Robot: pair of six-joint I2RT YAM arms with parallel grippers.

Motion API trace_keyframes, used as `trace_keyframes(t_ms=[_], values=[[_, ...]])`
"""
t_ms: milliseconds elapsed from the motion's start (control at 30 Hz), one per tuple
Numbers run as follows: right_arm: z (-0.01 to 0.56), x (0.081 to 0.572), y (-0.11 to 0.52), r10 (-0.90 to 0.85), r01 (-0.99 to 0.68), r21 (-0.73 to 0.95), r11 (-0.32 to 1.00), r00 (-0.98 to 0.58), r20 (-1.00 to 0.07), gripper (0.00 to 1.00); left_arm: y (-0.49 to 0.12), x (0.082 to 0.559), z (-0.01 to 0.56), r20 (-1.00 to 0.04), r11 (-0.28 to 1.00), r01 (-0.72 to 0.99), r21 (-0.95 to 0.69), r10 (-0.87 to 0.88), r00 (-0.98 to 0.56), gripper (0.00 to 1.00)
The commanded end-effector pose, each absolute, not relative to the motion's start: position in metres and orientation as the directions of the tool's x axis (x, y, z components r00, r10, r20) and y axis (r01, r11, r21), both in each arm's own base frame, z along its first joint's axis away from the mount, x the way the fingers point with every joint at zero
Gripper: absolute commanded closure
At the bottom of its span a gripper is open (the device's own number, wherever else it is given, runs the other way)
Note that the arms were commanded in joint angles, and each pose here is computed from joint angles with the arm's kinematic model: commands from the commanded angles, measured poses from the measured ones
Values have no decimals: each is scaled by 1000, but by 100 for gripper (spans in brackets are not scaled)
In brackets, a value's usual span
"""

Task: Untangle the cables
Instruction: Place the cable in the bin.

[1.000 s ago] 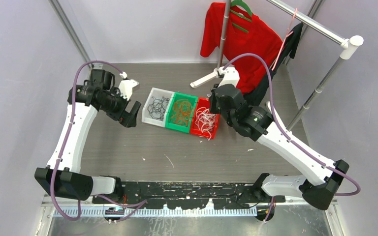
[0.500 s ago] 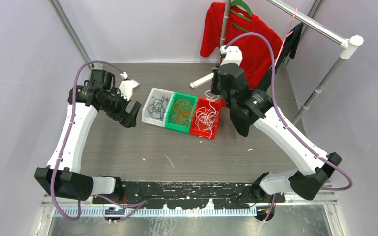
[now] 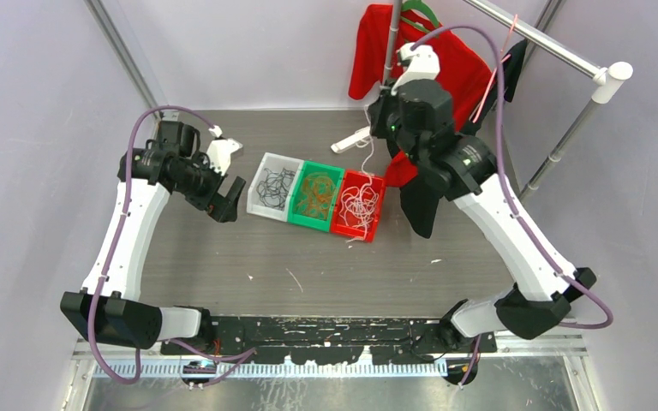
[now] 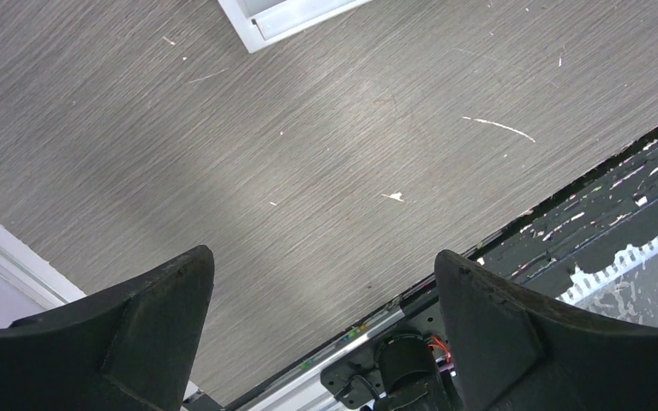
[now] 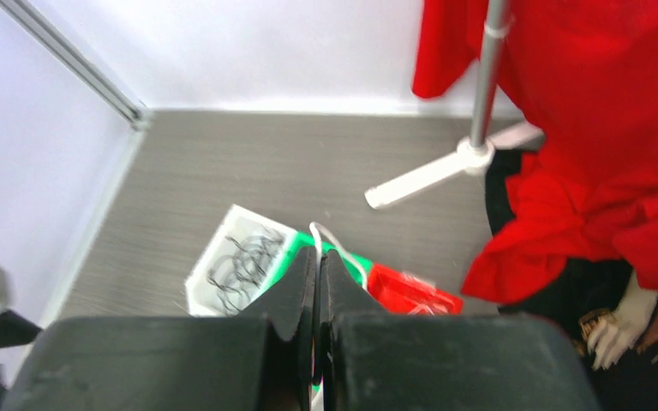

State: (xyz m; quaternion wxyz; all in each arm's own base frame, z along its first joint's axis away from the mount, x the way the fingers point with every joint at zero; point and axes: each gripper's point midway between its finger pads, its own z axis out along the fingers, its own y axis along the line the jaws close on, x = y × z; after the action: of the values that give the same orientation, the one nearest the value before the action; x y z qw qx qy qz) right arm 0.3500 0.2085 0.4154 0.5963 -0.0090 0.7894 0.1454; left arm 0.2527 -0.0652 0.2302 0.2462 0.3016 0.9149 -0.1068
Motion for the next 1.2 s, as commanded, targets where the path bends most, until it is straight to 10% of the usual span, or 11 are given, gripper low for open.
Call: trace_keyframes(t_ms=[0, 733, 1167], values=[[463, 334, 202, 221, -242, 269, 932, -207, -953, 99, -70, 254, 245, -568, 785, 618, -43, 489, -661, 1], [371, 338, 203, 137, -182, 213, 960, -355, -925, 99, -66, 251, 241, -552, 775, 631, -25, 516, -655, 1], [488, 326, 174, 189, -198, 208, 958, -110, -976, 99, -67, 254, 242, -557, 779, 627, -30, 507, -657, 1]])
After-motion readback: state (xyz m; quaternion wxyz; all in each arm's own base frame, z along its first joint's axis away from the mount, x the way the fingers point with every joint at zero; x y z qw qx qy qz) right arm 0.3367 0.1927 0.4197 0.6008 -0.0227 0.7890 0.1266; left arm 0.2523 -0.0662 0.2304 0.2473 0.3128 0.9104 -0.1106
